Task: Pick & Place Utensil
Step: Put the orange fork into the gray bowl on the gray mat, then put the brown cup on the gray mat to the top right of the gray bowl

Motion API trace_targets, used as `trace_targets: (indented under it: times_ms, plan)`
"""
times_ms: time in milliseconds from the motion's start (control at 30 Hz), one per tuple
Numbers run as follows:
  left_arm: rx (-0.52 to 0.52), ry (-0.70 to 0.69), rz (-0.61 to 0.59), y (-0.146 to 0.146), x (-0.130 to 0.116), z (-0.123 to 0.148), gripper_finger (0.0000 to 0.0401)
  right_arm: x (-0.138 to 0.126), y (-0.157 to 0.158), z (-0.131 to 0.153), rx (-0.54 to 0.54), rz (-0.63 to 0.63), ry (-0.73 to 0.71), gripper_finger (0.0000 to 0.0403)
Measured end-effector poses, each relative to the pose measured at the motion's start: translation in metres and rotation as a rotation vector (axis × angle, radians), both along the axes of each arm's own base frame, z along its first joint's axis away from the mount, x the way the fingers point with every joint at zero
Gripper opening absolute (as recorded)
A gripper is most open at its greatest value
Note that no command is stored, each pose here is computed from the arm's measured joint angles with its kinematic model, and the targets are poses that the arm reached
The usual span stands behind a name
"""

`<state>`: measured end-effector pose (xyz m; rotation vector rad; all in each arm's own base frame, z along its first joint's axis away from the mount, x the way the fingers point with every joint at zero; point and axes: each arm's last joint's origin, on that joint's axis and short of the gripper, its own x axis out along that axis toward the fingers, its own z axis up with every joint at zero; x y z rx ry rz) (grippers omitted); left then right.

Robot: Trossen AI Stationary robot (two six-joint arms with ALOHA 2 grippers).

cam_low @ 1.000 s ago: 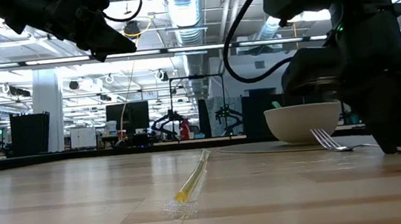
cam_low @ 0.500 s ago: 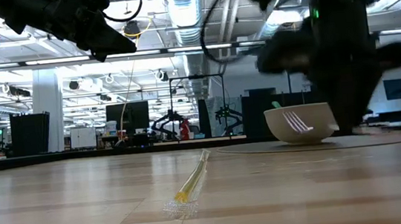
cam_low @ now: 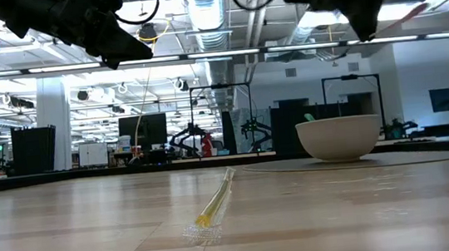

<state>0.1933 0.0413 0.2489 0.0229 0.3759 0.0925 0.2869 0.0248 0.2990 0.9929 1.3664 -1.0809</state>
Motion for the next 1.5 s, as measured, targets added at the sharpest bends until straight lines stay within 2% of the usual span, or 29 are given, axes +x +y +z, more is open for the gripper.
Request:
trace_targets:
  times_ms: [167, 400, 600, 867, 1033, 1367, 1500]
  plan:
    - [0.000, 0.000, 0.000, 0.000, 0.000, 0.000, 0.0076, 0.004, -0.043, -0.007, 0.175, 0.018, 0.020, 0.0001]
    - [0.000, 0.000, 0.000, 0.000, 0.000, 0.000, 0.0076, 0.014, -0.098, -0.036, 0.276, 0.025, 0.071, 0.0002]
    - [0.000, 0.000, 0.000, 0.000, 0.000, 0.000, 0.0076, 0.022, -0.125, -0.068, 0.336, 0.066, 0.140, 0.0001]
    - [0.000, 0.001, 0.000, 0.000, 0.000, 0.000, 0.0076, 0.030, -0.136, -0.098, 0.410, 0.143, 0.197, 0.0001]
    - [0.000, 0.001, 0.000, 0.000, 0.000, 0.000, 0.0076, 0.032, -0.137, -0.100, 0.404, 0.156, 0.200, 0.0004]
    - [-0.001, 0.006, 0.000, 0.000, 0.000, -0.001, 0.0076, 0.030, -0.136, -0.094, 0.374, 0.130, 0.208, 0.0075]
    - [-0.002, 0.008, -0.001, 0.000, 0.000, -0.001, 0.0076, 0.029, -0.134, -0.089, 0.367, 0.128, 0.237, 0.0088]
